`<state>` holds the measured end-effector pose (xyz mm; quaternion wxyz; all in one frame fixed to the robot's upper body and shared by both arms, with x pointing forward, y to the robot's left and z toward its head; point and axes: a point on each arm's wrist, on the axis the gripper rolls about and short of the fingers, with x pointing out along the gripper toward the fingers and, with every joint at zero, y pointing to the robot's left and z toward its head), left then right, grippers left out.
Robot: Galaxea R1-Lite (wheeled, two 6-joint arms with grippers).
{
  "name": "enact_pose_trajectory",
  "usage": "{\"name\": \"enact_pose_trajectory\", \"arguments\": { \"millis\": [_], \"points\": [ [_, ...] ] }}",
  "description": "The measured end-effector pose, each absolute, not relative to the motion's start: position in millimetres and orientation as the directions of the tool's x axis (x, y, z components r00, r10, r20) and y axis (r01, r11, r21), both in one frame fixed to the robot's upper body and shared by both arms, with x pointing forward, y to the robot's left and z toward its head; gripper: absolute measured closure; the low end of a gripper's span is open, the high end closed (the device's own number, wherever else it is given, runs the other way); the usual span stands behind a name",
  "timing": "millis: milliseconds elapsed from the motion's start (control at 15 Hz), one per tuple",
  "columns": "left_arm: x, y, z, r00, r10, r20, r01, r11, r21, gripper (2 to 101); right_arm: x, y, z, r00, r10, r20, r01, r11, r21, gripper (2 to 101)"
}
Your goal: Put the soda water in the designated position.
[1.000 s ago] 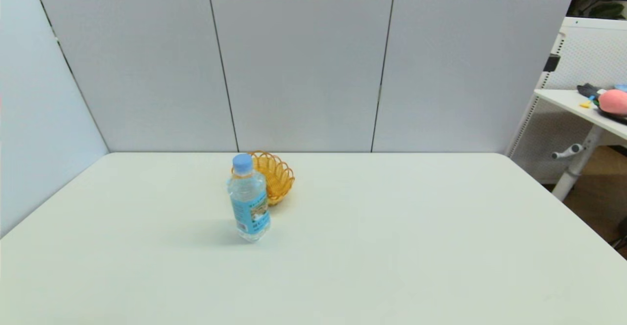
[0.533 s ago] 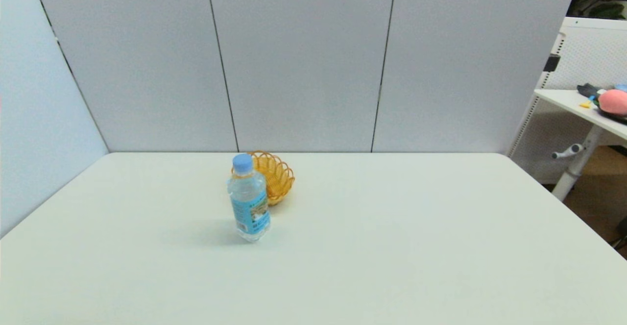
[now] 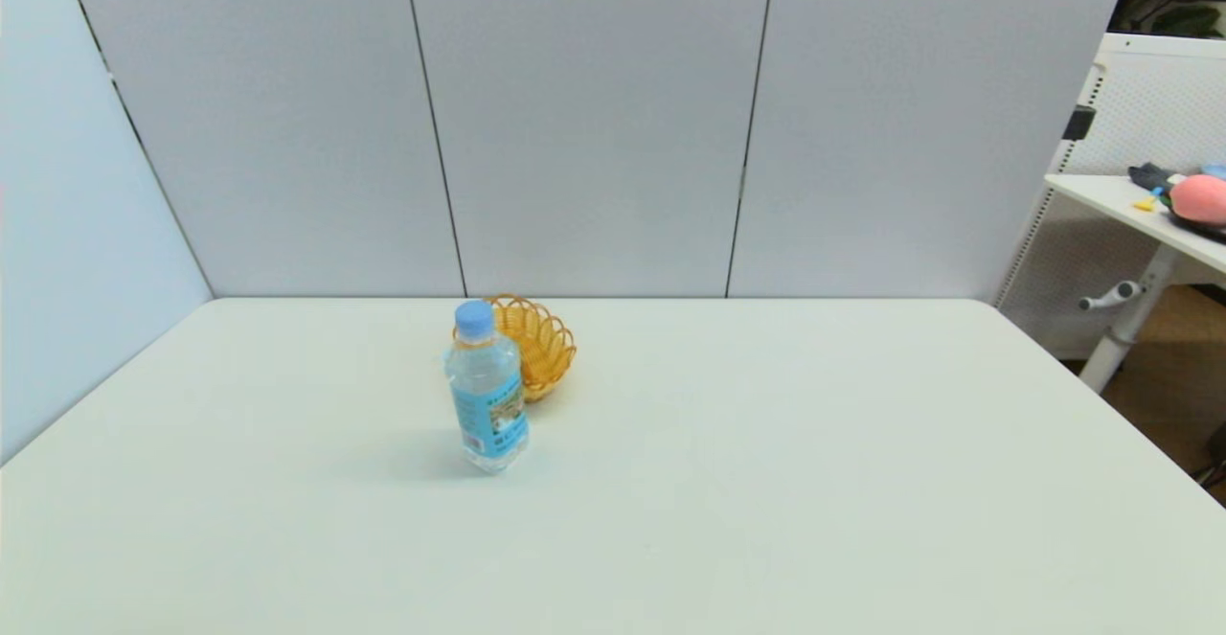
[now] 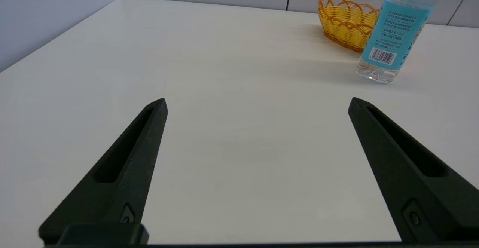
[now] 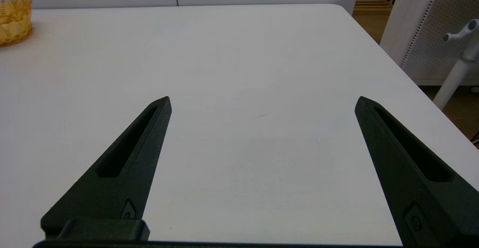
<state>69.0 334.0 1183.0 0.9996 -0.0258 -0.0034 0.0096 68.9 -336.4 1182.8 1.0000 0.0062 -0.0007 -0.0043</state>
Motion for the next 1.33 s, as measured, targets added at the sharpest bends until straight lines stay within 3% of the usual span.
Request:
{"name": "enact_pose_trajectory", "arguments": {
  "millis": [1333],
  "points": [
    [69.0, 334.0, 1183.0, 1.0, 0.019, 0.006, -0.019, 0.998, -0.052, 5.4, 68.9, -336.4, 1183.5, 1.0, -0.008, 0.008, 0.008, 1.0, 0.012, 5.2]
  ]
}}
